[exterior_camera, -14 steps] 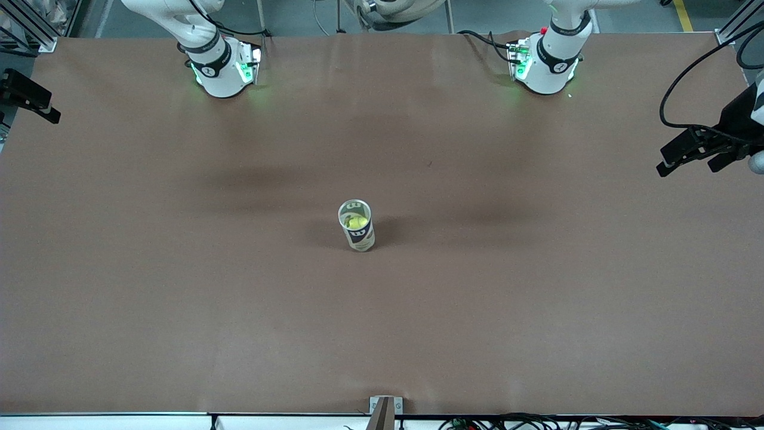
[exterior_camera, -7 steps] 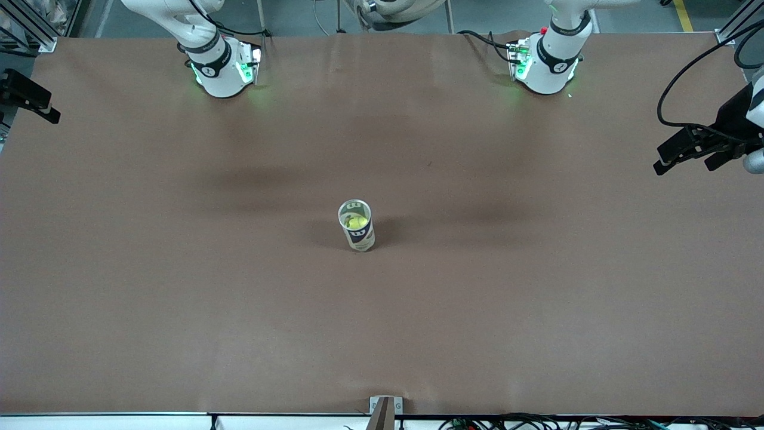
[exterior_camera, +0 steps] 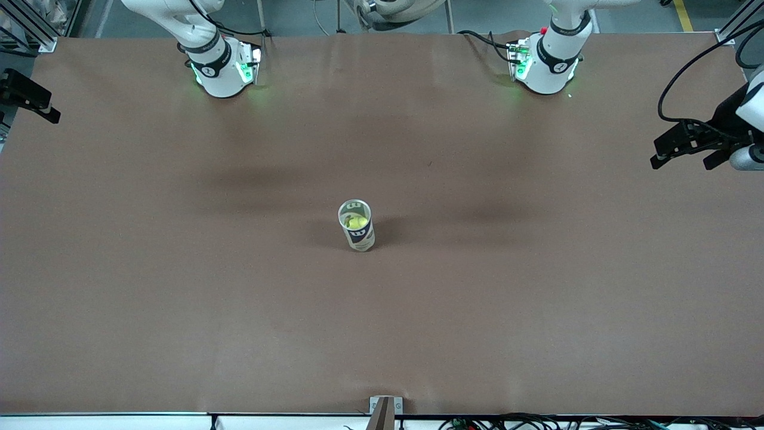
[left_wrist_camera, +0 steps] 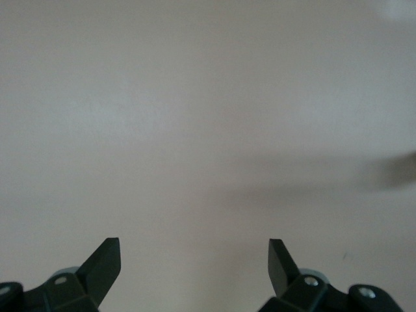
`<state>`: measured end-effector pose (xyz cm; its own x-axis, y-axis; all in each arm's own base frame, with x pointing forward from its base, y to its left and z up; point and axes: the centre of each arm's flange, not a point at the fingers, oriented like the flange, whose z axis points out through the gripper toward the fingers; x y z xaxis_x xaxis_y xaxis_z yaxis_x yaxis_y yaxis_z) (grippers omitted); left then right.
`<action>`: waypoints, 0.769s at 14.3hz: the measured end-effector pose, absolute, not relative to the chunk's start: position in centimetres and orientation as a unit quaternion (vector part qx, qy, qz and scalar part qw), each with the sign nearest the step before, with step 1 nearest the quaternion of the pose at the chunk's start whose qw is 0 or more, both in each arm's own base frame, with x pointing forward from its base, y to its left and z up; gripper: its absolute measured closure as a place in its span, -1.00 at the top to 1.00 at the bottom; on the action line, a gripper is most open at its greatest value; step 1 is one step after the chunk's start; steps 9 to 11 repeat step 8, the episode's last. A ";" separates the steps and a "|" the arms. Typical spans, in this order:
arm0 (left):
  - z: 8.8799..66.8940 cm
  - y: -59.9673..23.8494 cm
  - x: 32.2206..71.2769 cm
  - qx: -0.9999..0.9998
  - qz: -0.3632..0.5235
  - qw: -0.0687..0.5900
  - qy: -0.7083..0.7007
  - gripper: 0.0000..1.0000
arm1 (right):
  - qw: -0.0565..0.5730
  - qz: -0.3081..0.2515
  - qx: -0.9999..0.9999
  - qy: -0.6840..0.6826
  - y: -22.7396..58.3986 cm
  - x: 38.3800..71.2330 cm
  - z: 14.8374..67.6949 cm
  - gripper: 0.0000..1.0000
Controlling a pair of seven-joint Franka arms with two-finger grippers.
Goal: Insert tennis ball vertically with right arm
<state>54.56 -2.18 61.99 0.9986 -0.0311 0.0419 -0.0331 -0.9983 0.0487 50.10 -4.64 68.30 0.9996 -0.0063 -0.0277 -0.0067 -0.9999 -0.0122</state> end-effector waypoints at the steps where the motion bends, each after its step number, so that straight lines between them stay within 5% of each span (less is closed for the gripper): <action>1: 61.7 -2.1 54.4 0.999 0.010 0.025 -0.019 1.00 | 0.006 0.014 -1.000 0.003 -4.7 50.1 68.3 1.00; 11: 61.5 -2.1 54.2 0.999 0.000 0.024 -0.022 1.00 | 0.006 0.014 -1.000 0.004 -4.8 50.1 68.3 1.00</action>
